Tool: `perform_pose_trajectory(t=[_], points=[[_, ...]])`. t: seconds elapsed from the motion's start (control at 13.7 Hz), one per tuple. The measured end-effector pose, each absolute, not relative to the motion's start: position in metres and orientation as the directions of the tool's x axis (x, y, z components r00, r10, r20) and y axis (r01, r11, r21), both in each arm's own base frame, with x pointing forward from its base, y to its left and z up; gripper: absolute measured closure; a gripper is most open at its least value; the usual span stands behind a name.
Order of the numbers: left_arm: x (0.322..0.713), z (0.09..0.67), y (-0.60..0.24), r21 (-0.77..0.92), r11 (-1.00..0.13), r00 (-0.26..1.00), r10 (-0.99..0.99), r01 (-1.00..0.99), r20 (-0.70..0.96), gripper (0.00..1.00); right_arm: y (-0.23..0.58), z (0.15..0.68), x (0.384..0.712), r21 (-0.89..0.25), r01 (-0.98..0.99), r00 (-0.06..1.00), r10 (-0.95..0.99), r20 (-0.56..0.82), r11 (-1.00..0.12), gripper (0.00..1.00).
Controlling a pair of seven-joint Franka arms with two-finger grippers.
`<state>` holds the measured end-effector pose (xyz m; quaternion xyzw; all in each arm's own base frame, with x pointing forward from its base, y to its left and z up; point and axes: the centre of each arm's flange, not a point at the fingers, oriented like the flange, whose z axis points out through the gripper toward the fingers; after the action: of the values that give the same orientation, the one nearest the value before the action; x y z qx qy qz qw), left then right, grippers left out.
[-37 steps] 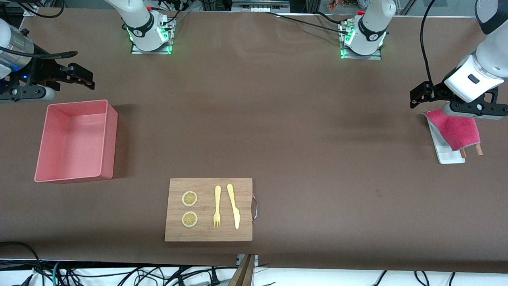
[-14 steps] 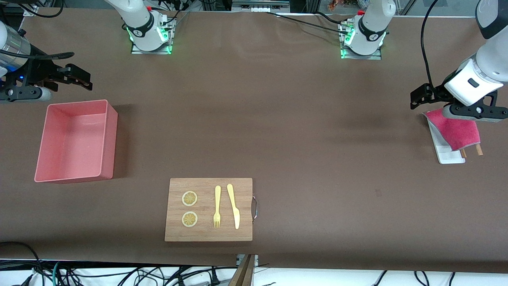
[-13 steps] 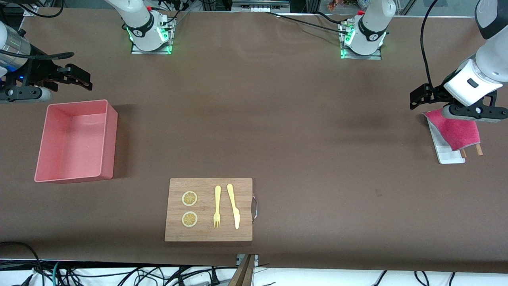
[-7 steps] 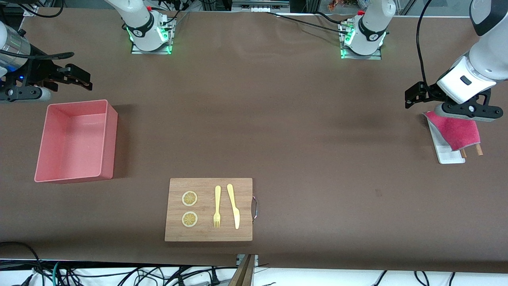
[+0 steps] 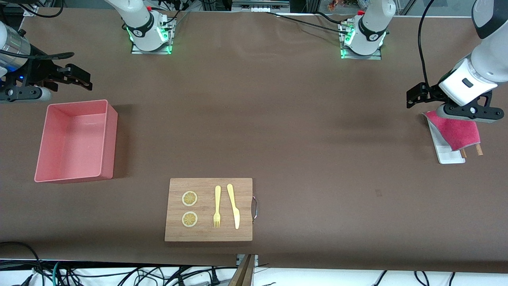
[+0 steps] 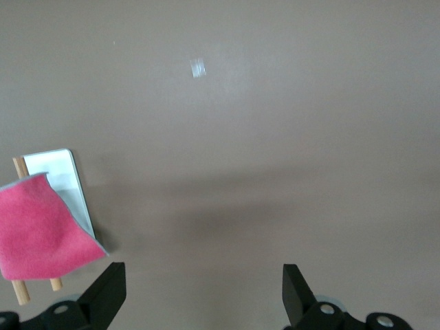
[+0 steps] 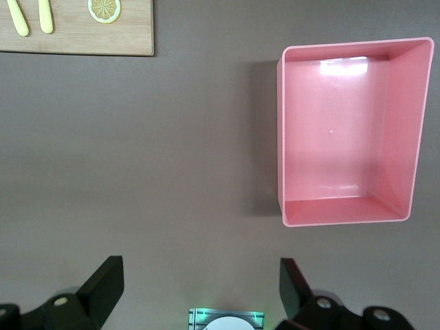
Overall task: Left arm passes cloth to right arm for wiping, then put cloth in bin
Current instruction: 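Lower the left gripper onto the pink cloth on the white tray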
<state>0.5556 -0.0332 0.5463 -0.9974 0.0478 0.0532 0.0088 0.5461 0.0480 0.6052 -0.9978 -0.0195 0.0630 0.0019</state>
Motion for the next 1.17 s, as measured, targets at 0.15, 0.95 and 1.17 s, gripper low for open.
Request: perform_pose_trajectory(t=[0.15,0.95,1.17], points=[[0.557,0.531,-0.026,-0.027,-0.993,0.981,-0.112,-0.118,-0.161,0.00,0.048,0.605,0.546,-0.006,0.039,0.991,0.039,-0.126,-0.999,0.00],[0.604,0.419,0.055,-0.067,-0.850,0.762,-0.431,-0.523,-0.482,0.00,0.048,0.605,0.546,-0.006,0.039,0.991,0.039,-0.126,-0.999,0.00],[0.627,0.377,0.100,-0.031,-0.759,0.666,-0.549,-0.650,-0.505,0.00,0.048,0.605,0.546,-0.006,0.039,0.991,0.039,-0.126,-0.999,0.00]])
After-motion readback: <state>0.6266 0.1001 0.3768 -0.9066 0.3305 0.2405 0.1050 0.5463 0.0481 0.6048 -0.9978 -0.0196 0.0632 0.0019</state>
